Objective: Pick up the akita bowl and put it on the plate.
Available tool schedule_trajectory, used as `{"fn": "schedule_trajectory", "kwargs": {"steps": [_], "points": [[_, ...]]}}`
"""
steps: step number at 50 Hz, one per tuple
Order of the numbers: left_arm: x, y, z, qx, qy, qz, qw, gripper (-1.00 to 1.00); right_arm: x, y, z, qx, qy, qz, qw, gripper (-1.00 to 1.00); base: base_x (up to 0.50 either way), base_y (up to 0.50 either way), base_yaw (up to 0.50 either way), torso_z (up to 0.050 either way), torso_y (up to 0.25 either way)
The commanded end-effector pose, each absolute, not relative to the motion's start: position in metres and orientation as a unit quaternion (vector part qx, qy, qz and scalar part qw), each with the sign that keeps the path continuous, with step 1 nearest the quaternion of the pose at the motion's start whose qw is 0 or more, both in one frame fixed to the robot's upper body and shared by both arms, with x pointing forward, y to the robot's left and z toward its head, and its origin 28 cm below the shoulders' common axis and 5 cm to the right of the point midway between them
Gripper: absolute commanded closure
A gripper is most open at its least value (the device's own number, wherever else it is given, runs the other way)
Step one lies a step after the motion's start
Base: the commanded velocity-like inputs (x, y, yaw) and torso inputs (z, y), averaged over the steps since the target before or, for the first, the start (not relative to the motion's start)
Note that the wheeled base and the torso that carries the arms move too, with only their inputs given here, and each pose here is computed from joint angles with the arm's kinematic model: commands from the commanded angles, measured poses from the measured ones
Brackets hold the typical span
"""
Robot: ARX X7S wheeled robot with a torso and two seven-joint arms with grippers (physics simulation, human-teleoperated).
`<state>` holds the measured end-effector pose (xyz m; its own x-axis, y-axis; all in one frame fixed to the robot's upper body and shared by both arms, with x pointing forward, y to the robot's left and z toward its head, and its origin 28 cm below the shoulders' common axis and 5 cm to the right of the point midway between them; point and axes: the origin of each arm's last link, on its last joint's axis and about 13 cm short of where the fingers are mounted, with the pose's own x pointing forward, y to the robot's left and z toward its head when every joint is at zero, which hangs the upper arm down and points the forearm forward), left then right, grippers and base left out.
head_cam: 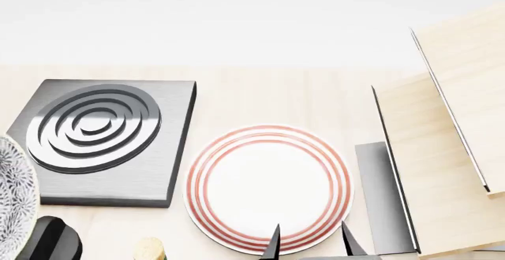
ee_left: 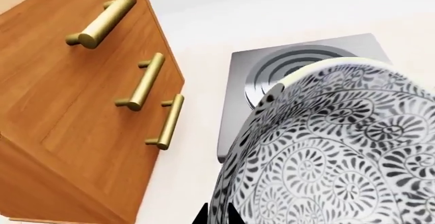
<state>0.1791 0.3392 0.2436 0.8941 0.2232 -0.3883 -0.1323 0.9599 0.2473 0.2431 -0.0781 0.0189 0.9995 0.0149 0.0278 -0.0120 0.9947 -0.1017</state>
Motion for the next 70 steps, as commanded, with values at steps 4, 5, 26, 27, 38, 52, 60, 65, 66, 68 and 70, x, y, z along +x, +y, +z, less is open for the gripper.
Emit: {"fn": "schedule_trajectory", "kwargs": {"steps": [4, 5, 26, 27, 38, 52, 60, 65, 66, 68, 70], "points": [[0.198, 0.332, 0.266, 0.114, 0.174, 0.092, 0.974, 1.0, 0.243, -0.078, 0.017, -0.052, -0.012, 0.006, 0.999, -1.0, 0.0, 0.0, 0.0, 0.0, 0.0], [0.199, 0.331, 0.267, 0.117, 0.173, 0.094, 0.974, 1.0, 0.243, -0.078, 0.017, -0.051, -0.011, 0.007, 0.999, -1.0, 0.0, 0.0, 0.0, 0.0, 0.0], [0.207, 0.316, 0.28, 0.125, 0.158, 0.079, 0.976, 1.0, 0.243, -0.08, 0.016, -0.049, -0.009, 0.005, 0.999, -1.0, 0.0, 0.0, 0.0, 0.0, 0.0], [0.208, 0.315, 0.281, 0.124, 0.157, 0.078, 0.977, 1.0, 0.244, -0.08, 0.015, -0.049, -0.008, 0.005, 0.999, -1.0, 0.0, 0.0, 0.0, 0.0, 0.0], [0.219, 0.309, 0.283, 0.126, 0.164, 0.073, 0.976, 1.0, 0.243, -0.08, 0.014, -0.048, -0.007, 0.005, 0.999, -1.0, 0.0, 0.0, 0.0, 0.0, 0.0], [0.236, 0.3, 0.282, 0.101, 0.173, 0.056, 0.978, 1.0, 0.244, -0.079, 0.011, -0.049, -0.003, 0.006, 0.999, -1.0, 0.0, 0.0, 0.0, 0.0, 0.001], [0.24, 0.294, 0.287, 0.097, 0.167, 0.05, 0.98, 1.0, 0.243, -0.078, 0.011, -0.051, -0.003, 0.008, 0.999, -1.0, 0.0, 0.0, 0.0, 0.0, 0.0], [0.243, 0.293, 0.293, 0.084, 0.165, 0.046, 0.982, 1.0, 0.243, -0.079, 0.011, -0.051, -0.002, 0.008, 0.999, -1.0, 0.0, 0.0, 0.0, 0.0, 0.0], [0.245, 0.292, 0.294, 0.082, 0.166, 0.045, 0.982, 1.0, 0.243, -0.079, 0.011, -0.05, -0.002, 0.008, 0.999, -1.0, 0.0, 0.0, 0.0, 0.0, 0.0], [0.248, 0.291, 0.296, 0.071, 0.17, 0.036, 0.982, 1.0, 0.243, -0.078, 0.011, -0.052, -0.002, 0.008, 0.999, -1.0, 0.0, 0.0, 0.0, 0.0, 0.0], [0.249, 0.29, 0.297, 0.072, 0.169, 0.035, 0.982, 1.0, 0.243, -0.079, 0.011, -0.051, -0.002, 0.009, 0.999, -1.0, 0.0, 0.0, 0.0, 0.0, 0.005]]}}
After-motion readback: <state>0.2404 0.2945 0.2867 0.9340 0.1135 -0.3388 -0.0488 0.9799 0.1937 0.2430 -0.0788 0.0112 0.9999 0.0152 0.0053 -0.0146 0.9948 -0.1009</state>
